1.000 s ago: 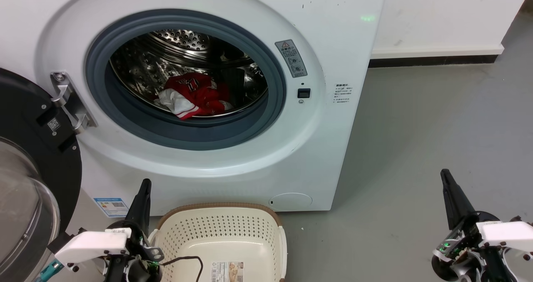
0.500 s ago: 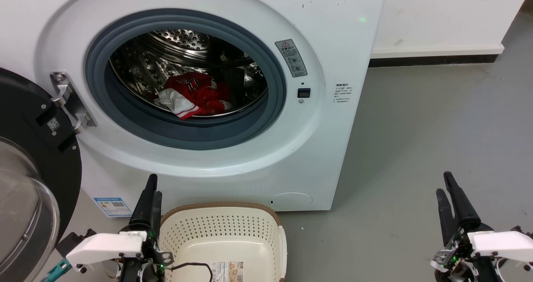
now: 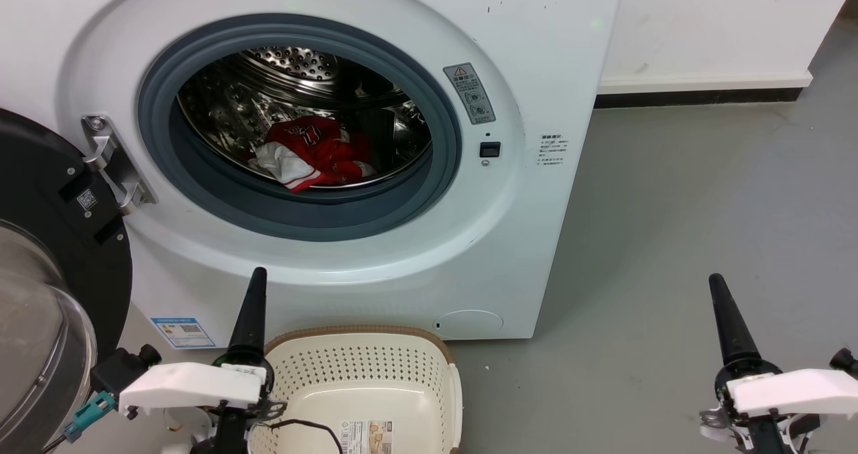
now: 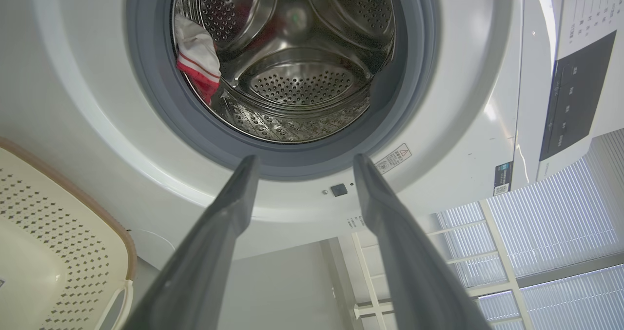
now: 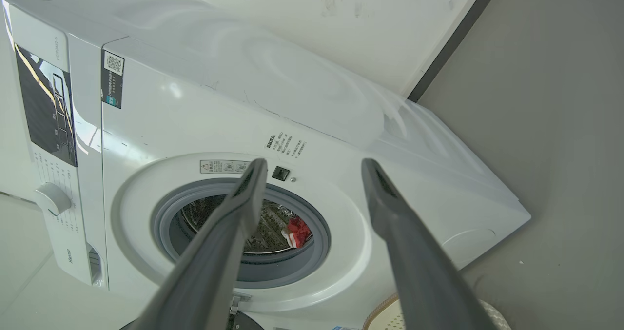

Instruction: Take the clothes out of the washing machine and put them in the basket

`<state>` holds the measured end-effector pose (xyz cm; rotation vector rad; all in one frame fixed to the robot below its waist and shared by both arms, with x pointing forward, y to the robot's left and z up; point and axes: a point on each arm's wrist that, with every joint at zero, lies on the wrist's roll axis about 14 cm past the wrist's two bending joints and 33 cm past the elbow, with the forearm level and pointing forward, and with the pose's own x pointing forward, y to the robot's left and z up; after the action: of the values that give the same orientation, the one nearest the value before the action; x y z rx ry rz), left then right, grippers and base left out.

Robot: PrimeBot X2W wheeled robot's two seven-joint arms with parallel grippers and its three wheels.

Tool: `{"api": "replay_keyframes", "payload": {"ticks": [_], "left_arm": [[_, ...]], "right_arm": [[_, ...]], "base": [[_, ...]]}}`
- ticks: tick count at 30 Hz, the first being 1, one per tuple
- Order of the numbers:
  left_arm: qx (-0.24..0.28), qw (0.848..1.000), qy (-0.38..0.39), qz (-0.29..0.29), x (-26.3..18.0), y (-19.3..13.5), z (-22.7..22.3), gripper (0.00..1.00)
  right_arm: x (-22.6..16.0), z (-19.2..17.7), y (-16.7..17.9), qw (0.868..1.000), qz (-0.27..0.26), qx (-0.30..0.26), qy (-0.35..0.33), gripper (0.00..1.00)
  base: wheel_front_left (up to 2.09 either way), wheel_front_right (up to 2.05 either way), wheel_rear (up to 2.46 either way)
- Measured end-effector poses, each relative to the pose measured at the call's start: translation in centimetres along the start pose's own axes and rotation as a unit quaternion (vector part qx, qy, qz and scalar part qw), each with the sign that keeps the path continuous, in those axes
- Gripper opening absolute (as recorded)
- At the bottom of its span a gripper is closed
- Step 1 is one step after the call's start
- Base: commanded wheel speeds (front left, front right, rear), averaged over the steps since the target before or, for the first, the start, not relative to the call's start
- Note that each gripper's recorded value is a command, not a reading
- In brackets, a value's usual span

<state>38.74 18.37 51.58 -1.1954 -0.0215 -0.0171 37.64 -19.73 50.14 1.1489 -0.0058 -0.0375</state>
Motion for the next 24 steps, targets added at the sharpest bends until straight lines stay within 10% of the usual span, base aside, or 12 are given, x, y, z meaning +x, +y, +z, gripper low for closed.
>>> {"api": "replay_keyframes", "payload": {"ticks": [24], "left_arm": [[0.238,0.971,0.015,-0.010,0.2,-1.3,-2.2,1.00]], "right_arm": [[-0.3,-1.0,0.7,0.971,0.022,-0.237,0.006,1.00]], "base": [[0.00,0.00,0.00]]}}
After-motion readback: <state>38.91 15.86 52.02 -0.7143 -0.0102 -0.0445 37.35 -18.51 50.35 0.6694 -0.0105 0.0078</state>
